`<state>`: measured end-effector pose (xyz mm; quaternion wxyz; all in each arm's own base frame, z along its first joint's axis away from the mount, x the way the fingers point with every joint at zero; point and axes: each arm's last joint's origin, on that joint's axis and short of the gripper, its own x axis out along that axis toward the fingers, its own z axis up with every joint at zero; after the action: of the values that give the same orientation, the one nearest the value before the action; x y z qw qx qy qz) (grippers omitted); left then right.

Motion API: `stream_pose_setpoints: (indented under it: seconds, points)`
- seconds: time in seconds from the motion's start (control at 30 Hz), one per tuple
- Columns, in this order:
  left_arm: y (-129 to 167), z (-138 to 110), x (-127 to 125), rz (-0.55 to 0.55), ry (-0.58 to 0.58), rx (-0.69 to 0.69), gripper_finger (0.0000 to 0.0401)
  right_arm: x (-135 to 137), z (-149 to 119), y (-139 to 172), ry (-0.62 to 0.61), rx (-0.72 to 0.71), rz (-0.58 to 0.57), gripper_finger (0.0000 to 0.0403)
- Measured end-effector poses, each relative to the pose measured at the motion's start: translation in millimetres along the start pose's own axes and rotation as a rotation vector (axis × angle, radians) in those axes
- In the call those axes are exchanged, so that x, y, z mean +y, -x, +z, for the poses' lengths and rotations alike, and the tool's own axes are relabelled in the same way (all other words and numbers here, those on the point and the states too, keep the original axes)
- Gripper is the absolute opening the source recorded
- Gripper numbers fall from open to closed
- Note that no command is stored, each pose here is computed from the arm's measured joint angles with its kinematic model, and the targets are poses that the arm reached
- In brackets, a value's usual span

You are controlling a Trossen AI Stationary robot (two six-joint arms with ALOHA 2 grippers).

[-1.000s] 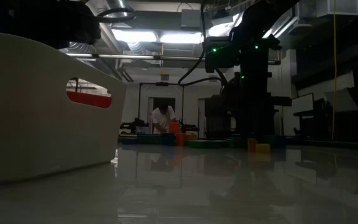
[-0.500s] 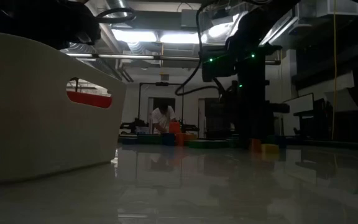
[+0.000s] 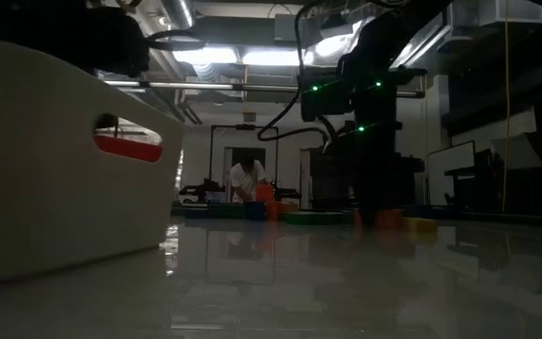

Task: Sort blocks by size
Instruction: Put the rectangular orange block into the white bin

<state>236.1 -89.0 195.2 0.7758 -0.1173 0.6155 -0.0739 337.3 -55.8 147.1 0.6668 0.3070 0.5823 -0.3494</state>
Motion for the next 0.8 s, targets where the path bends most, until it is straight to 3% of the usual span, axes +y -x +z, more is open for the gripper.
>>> stream_pose_setpoints:
  seconds: [0.2,0.5,0.67,0.8]
  points:
    - [12,-4,-9,-0.064,-0.054,-0.039,0.0192,26,3,24,0.092,-0.013,0.151,0.0078]
    - [49,-9,-13,-0.100,-0.084,-0.223,0.0193,91,-2,83,0.325,-0.228,0.458,0.0054]
    - [74,-20,-8,-0.022,-0.077,-0.345,0.0193,129,-21,109,0.473,-0.408,0.690,0.0076]
    - [91,-26,-3,0.071,-0.056,-0.463,0.0193,155,-37,108,0.555,-0.500,0.799,0.0062]
